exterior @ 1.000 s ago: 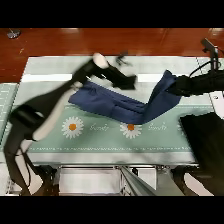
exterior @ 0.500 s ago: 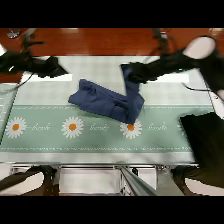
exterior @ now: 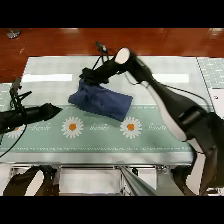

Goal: Fold the shirts.

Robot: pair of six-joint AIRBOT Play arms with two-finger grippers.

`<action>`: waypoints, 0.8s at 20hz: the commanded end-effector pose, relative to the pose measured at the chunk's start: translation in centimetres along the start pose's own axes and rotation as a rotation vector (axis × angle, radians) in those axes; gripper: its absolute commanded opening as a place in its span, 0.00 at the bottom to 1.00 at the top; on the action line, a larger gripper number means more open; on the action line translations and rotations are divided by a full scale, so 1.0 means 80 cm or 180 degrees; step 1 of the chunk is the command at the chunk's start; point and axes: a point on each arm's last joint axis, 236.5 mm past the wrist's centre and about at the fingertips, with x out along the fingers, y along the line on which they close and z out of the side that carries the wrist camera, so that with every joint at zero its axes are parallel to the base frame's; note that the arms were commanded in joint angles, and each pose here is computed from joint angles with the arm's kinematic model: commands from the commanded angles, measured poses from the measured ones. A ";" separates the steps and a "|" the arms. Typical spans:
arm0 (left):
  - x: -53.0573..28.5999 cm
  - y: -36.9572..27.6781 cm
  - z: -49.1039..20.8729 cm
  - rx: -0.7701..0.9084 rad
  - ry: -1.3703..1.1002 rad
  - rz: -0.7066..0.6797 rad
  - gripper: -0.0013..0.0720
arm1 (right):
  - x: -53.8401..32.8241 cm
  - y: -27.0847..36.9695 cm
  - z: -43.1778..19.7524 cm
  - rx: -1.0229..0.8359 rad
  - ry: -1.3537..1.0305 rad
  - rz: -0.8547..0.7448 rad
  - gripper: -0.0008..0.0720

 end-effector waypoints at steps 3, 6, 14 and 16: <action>0.011 0.025 0.010 -0.0099 -0.0200 0.0139 0.06 | 0.033 0.001 0.002 0.0023 0.0009 0.0309 0.88; 0.016 0.031 0.007 -0.0143 -0.0146 0.0157 0.06 | -0.077 -0.015 0.030 -0.0037 0.0070 0.0267 0.87; 0.017 0.032 0.008 -0.0150 -0.0159 0.0167 0.06 | -0.334 -0.240 -0.127 0.0932 -0.0340 -0.1545 0.87; 0.017 0.033 0.009 -0.0154 -0.0165 0.0170 0.06 | -0.286 -0.249 -0.171 0.1501 -0.0833 -0.1101 0.87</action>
